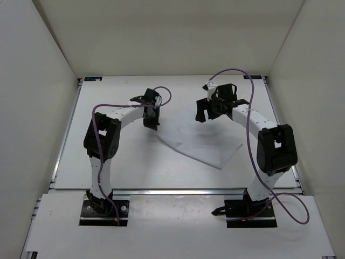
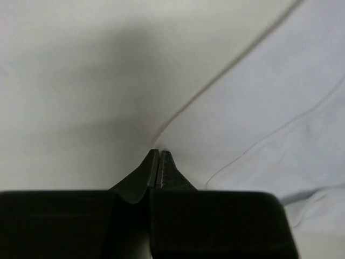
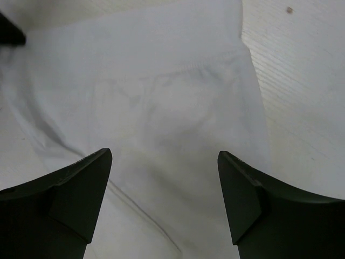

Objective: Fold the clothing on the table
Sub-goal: Flatten the skirt out

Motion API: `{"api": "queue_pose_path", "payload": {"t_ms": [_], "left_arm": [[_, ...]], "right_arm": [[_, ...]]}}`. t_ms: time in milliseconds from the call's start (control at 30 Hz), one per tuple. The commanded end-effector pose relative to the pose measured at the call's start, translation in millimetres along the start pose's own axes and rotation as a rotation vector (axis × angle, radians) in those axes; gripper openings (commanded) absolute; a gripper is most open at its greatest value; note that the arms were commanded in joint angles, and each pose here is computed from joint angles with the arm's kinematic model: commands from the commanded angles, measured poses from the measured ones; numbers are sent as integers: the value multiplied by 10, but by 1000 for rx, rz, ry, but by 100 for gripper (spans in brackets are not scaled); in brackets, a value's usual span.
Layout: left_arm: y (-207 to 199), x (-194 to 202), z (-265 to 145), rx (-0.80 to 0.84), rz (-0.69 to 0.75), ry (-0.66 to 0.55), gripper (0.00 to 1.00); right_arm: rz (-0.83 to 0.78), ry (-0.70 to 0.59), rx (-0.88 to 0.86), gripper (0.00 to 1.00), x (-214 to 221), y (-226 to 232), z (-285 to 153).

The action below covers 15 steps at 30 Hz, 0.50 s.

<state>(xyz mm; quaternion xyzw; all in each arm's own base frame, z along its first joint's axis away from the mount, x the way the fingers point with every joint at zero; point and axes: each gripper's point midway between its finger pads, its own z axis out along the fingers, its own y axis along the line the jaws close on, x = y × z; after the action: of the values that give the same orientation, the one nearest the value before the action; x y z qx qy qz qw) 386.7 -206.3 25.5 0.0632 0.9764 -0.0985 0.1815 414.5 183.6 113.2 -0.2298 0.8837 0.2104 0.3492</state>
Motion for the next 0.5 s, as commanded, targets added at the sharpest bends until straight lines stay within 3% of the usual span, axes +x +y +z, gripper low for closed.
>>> {"api": "queue_pose_path", "payload": {"t_ms": [0, 33, 67, 167, 233, 300, 467], "left_arm": [[383, -567, -73, -135, -141, -115, 6], [422, -620, -34, -121, -163, -113, 25], [444, -781, -94, -94, -203, -138, 37], [339, -936, -210, -53, -212, -173, 56], [197, -954, -394, -42, -184, -220, 62], [22, -677, -391, -24, -165, -198, 64], [-277, -146, -412, 34, -189, -206, 62]], "right_arm": [[-51, -131, -8, 77, -281, 69, -329], [-52, -134, -1, 79, -262, 61, -365], [-69, -132, 22, 81, -224, 53, -379], [-86, -79, 79, 85, -10, -50, -322], [-68, -59, 96, 84, 96, -138, -279], [-4, -40, 83, 80, 235, -205, -240], [20, 12, 131, 68, 433, -418, -176]]}}
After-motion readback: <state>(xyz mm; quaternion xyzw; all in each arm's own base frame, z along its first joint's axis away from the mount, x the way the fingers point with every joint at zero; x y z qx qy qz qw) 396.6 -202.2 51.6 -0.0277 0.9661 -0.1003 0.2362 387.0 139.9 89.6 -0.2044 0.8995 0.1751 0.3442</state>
